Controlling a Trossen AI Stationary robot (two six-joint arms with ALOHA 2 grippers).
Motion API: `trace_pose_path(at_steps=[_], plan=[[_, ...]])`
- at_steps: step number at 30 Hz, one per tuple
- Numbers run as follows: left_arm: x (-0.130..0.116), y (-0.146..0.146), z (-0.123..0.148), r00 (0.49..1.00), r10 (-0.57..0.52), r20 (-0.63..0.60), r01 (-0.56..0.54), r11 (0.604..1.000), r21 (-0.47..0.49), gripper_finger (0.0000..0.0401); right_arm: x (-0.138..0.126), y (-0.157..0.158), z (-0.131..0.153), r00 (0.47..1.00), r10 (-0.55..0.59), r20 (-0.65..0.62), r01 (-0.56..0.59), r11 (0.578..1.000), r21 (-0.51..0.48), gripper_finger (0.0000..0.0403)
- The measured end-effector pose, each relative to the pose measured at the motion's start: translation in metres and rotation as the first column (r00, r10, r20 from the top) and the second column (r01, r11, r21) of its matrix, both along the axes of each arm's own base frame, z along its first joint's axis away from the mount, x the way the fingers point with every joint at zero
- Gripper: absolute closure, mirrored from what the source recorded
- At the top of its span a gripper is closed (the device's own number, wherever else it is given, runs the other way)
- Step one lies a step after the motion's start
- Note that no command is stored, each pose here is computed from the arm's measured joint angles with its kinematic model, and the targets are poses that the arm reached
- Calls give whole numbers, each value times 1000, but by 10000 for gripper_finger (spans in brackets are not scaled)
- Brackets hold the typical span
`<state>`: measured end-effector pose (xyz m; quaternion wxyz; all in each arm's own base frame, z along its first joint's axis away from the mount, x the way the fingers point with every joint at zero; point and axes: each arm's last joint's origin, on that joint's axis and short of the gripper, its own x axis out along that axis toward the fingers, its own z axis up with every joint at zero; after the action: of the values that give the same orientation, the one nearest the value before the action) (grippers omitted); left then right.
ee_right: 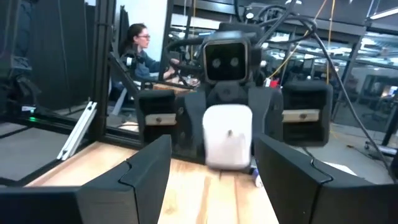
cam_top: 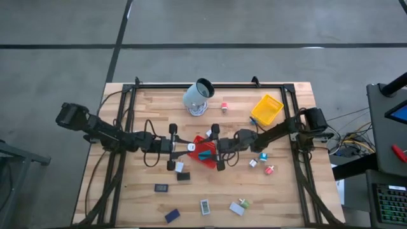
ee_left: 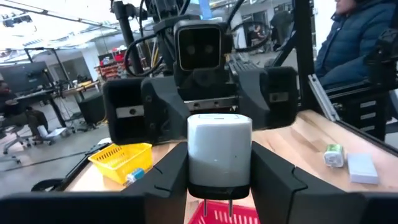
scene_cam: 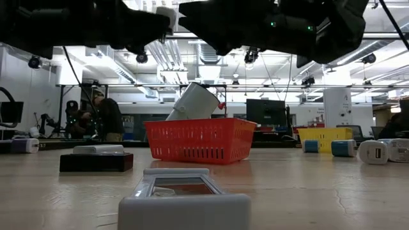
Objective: Pick & Place Office items
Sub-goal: Put the left white black charger adapter into the yellow basket
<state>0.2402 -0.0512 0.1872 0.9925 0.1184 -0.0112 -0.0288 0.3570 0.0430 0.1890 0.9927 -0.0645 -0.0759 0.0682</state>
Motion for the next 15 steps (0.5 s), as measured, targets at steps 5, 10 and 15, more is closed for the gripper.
trace_pose_path(at_steps=[5,10,15], plan=[[14,3,-6,1000,-9,-22,9,1000,3,271,0,-2,1,1000,-7,7,7,1000,4,179],[21,4,-8,1000,-17,-12,17,1000,-1,271,0,-2,1,1000,-7,-7,7,1000,5,179],[24,6,-9,1000,-25,-11,25,1000,-5,271,0,-2,0,1000,-6,-12,6,1000,5,179]])
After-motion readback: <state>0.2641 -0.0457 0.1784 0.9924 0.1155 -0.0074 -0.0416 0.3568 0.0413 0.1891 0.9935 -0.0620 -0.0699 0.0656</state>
